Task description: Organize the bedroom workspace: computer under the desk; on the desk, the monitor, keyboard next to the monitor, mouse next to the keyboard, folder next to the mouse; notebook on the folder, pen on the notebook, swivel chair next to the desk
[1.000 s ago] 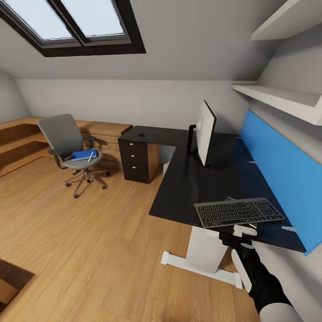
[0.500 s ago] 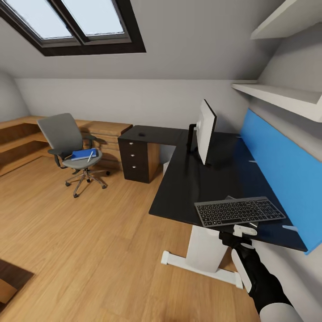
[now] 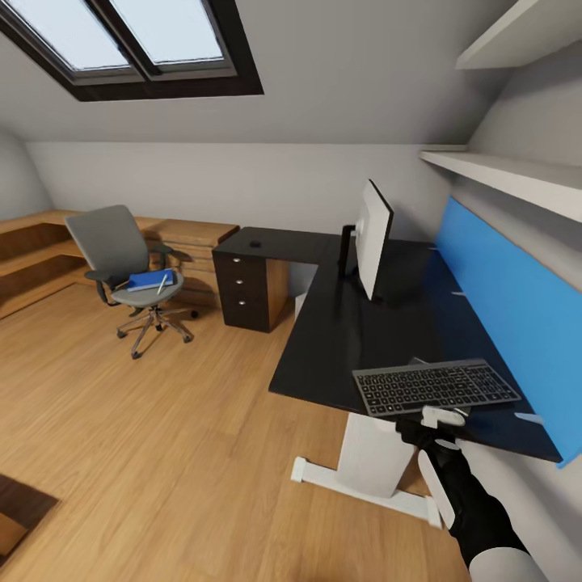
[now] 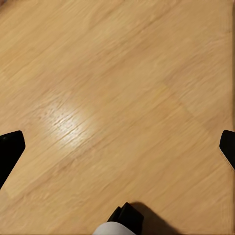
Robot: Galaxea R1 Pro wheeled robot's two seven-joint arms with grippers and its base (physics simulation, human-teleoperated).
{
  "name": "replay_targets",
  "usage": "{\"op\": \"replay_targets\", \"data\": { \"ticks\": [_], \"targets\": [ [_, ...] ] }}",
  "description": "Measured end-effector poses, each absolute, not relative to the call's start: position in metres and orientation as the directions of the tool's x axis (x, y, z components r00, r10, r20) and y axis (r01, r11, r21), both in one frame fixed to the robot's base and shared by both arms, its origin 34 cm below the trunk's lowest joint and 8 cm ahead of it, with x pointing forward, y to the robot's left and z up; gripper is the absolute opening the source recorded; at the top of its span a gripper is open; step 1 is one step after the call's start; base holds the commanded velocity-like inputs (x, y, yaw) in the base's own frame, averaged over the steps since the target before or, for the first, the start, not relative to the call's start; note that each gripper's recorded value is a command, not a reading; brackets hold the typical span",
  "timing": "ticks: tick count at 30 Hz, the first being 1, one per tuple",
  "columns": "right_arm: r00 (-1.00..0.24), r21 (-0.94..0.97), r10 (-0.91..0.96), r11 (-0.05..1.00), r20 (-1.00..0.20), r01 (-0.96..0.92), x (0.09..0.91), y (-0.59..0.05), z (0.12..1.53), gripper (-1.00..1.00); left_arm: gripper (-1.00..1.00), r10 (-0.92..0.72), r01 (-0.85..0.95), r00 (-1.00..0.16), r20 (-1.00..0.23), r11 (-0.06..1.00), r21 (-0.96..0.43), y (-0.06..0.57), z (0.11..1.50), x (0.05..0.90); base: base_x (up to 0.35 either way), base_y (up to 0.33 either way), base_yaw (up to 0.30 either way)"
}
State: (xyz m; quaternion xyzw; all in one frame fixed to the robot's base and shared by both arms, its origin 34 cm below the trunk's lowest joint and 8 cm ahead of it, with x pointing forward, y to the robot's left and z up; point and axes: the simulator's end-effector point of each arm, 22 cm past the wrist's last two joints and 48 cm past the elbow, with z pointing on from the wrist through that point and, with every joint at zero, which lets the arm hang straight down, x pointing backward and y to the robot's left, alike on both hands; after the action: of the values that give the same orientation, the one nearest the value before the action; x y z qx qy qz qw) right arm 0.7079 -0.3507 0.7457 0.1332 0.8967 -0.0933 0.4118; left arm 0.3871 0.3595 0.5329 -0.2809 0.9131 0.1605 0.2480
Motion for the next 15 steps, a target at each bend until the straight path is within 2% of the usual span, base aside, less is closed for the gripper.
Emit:
{"op": "replay_targets", "data": {
  "ticks": [15],
  "targets": [
    [-0.626, -0.058, 0.162, 0.947, -0.763, 0.315, 0.7081, -0.3506, 0.7454, 1.0, 1.0, -0.434, -0.593, -0.719, -0.543, 0.79, 0.155, 0.3598, 0.5328, 0.387, 0.017, 0.0, 0.0]
  ]
}}
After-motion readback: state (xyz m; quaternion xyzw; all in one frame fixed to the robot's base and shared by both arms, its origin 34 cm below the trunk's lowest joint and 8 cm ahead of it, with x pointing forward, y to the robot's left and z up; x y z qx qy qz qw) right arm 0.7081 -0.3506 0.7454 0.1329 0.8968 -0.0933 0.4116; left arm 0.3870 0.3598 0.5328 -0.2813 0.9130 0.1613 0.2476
